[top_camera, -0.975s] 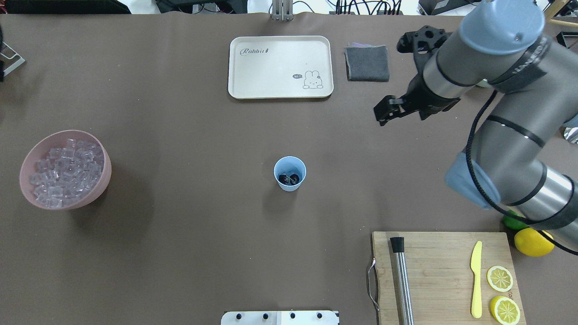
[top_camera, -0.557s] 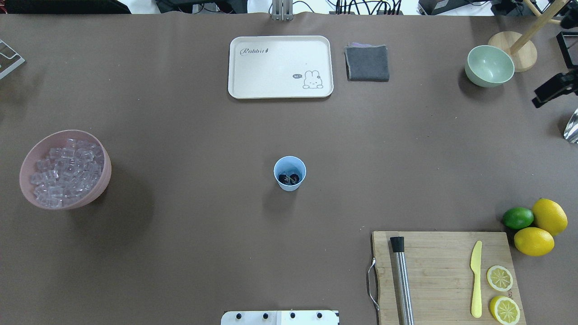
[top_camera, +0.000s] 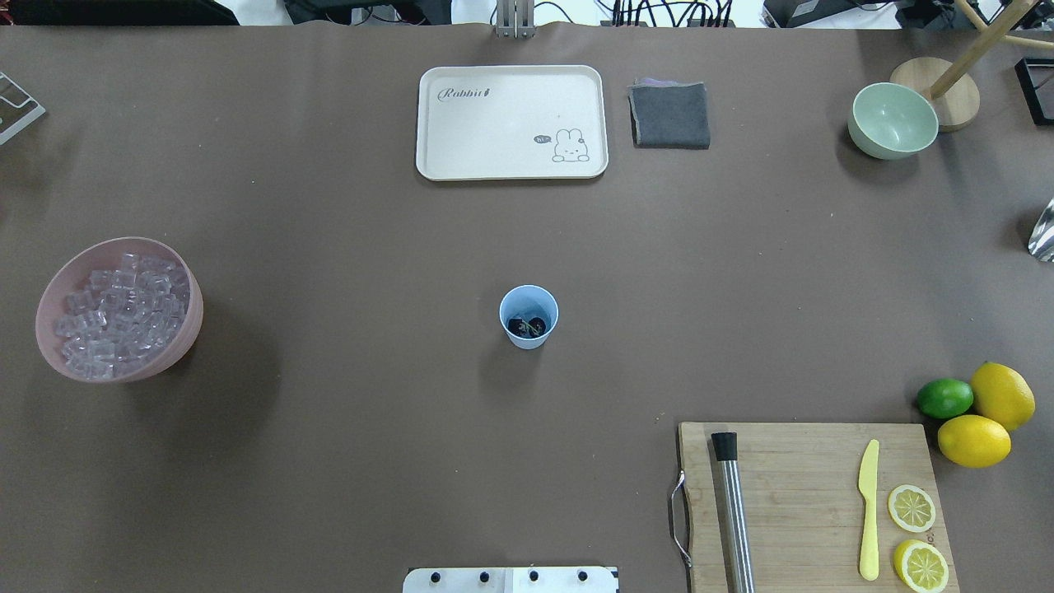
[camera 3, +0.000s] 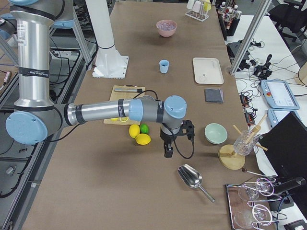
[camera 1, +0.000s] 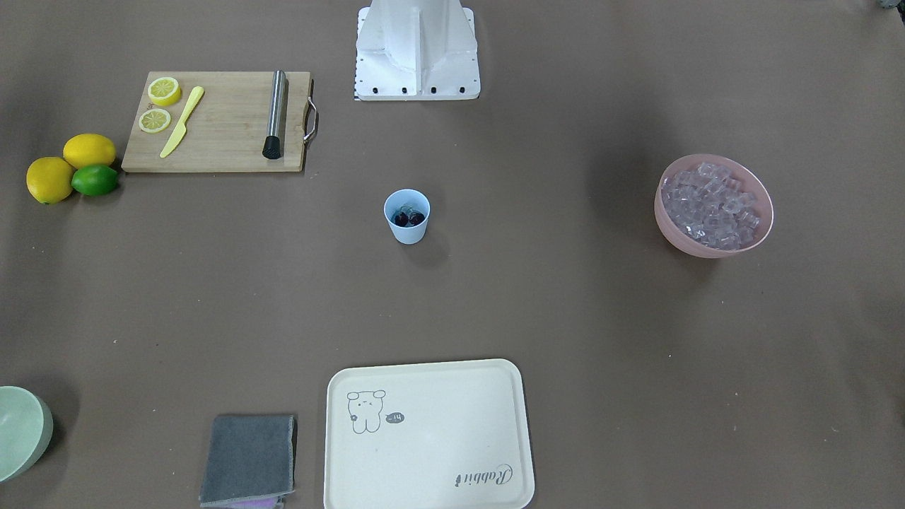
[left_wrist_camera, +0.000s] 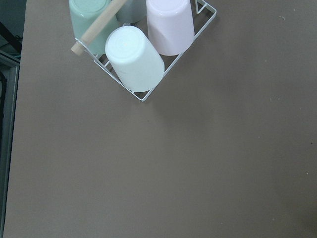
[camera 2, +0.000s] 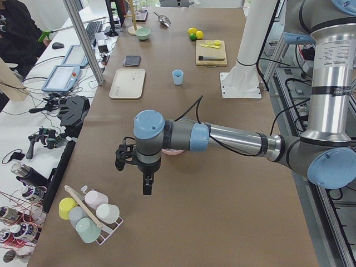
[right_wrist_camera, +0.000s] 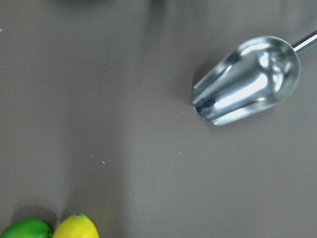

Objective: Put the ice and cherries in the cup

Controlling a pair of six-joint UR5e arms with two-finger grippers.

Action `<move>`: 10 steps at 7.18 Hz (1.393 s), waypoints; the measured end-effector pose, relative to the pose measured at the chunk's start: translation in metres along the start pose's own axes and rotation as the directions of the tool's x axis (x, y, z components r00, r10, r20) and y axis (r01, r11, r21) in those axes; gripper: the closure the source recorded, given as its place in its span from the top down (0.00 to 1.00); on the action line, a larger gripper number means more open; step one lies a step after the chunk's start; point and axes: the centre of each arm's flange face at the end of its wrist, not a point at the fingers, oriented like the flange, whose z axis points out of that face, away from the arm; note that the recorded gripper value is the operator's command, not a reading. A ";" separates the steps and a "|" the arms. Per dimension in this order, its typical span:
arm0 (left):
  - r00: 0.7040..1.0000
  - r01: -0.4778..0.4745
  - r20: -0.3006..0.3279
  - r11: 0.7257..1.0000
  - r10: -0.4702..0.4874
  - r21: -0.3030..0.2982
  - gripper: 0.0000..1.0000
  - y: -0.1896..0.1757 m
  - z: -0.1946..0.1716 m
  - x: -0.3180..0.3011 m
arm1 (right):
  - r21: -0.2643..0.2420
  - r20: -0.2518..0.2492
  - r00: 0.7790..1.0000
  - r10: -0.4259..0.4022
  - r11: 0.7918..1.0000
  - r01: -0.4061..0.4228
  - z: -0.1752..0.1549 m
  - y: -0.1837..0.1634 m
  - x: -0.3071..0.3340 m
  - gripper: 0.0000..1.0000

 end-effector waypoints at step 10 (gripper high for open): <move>1.000 0.023 -0.004 0.999 -0.024 -0.040 0.98 0.021 0.020 -0.012 | 0.031 0.046 0.995 0.086 0.996 -0.088 -0.006 0.040 0.044 1.00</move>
